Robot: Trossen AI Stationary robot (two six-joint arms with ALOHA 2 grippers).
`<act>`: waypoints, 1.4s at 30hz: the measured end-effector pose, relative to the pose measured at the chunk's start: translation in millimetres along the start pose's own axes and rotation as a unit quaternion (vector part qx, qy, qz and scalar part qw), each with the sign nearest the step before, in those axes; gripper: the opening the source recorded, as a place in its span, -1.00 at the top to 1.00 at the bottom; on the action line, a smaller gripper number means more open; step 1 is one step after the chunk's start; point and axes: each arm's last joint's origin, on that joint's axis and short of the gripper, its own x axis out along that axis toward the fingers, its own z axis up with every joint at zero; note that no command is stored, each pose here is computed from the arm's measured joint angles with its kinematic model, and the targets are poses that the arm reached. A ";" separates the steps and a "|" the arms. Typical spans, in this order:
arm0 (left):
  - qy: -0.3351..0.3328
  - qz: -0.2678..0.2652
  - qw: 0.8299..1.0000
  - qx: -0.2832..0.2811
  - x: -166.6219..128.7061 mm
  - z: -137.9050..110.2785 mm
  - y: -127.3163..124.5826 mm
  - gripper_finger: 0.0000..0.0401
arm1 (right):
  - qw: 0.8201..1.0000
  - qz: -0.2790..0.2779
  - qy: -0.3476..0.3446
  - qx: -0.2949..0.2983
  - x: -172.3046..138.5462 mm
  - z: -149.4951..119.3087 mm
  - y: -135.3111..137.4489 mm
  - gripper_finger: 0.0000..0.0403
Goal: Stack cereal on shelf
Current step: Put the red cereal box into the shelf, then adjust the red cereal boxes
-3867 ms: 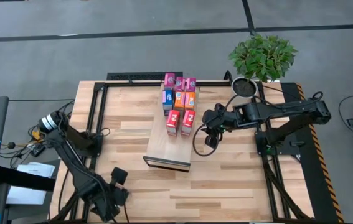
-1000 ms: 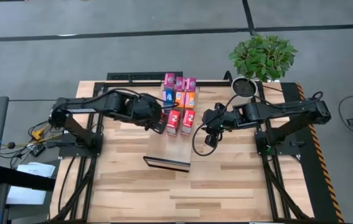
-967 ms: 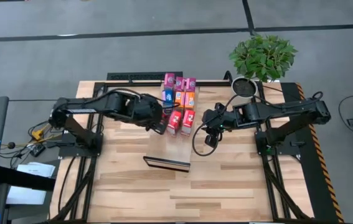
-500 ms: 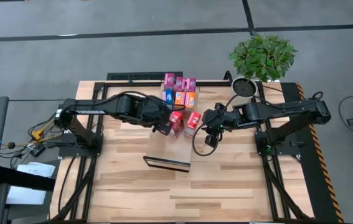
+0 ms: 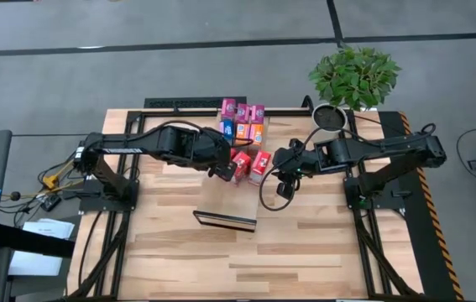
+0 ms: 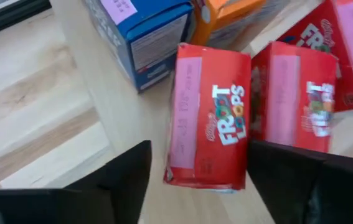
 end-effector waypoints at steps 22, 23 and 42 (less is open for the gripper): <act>-0.017 -0.036 0.999 -0.021 -33.9 15.5 24.9 -0.45 | 0.997 0.002 -0.075 -0.023 -3.2 11.2 10.1 0.41; -0.021 -0.039 0.999 -0.023 -37.7 16.1 26.8 -0.45 | 0.997 0.002 -0.073 -0.023 -3.1 10.9 9.9 0.41; -0.003 0.039 0.999 -0.002 -52.1 0.7 44.4 -0.45 | 0.998 -0.017 -0.018 -0.060 36.8 7.8 18.6 0.41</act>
